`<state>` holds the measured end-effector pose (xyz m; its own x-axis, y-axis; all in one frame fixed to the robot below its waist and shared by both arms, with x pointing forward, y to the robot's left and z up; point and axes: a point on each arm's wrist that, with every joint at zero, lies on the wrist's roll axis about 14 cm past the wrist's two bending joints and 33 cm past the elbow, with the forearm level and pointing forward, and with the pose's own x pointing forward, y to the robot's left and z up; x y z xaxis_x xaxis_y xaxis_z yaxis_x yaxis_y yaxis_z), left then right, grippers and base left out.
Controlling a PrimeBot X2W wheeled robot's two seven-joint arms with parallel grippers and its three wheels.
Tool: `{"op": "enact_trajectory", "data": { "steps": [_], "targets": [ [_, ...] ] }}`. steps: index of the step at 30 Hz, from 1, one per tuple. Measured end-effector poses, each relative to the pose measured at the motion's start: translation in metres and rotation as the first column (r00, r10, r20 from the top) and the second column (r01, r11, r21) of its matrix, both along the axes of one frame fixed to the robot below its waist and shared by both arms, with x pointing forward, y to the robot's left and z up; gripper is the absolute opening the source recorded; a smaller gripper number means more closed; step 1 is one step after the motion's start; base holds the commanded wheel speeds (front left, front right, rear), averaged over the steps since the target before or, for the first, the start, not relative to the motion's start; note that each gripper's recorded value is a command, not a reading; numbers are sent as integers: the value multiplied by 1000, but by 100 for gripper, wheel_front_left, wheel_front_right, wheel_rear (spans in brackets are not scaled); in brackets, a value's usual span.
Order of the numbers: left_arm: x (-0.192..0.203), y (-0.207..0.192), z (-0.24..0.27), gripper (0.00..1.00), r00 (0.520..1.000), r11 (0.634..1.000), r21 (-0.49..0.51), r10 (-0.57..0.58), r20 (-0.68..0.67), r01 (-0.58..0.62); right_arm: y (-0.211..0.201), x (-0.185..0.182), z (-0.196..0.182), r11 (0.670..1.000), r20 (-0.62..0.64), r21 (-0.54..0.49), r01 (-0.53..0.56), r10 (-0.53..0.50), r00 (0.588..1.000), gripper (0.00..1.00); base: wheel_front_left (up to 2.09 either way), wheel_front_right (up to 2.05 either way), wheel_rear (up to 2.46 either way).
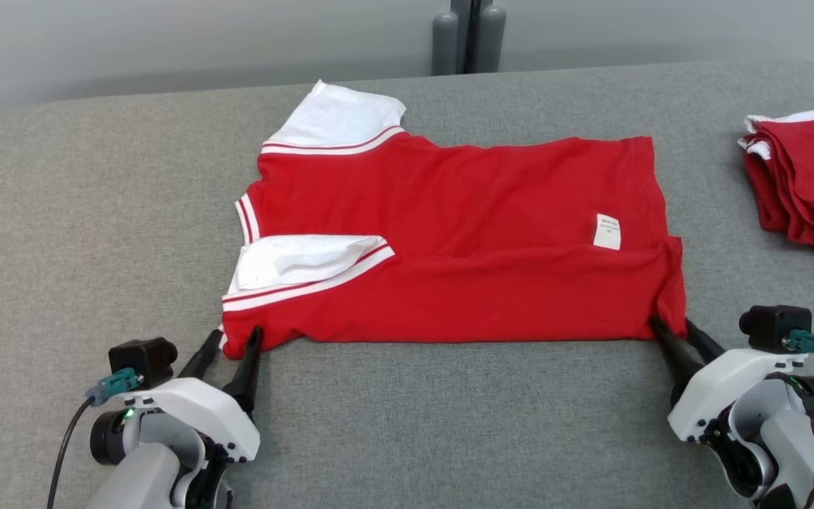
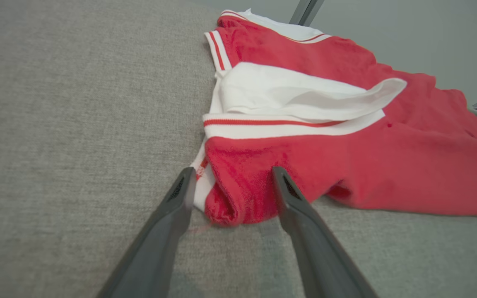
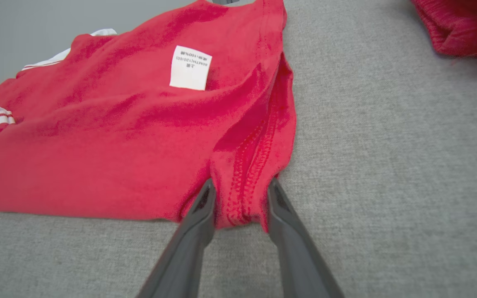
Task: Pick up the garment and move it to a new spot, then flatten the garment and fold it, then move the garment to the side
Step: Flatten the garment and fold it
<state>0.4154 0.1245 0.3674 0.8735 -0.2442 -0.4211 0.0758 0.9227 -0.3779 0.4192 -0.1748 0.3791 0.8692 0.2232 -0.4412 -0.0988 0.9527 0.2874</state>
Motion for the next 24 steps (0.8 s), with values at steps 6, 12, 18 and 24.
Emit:
{"op": "enact_trajectory", "data": {
  "steps": [6, 12, 18, 24],
  "targets": [
    [-2, 5, 9, 0, 999, 999, -26, 32, 31, -31, 2, 2, 13, 1000, 64, 8, 8, -8, 998, 0, 0, 0, 0],
    [-23, 10, 15, 0, 996, 996, -65, 71, 54, -67, 0, -16, 20, 1000, 91, 18, 9, -10, 996, 0, 0, 0, 0],
    [-48, 16, 19, 0, 991, 988, -104, 121, 63, -115, -1, -35, 23, 1000, 104, 28, 4, -7, 995, 0, 0, 0, 0],
    [-76, 23, 18, 0, 985, 980, -120, 167, 51, -160, 0, -56, 16, 999, 74, 44, -5, 2, 997, 0, 0, 0, 0]
  ]
}}
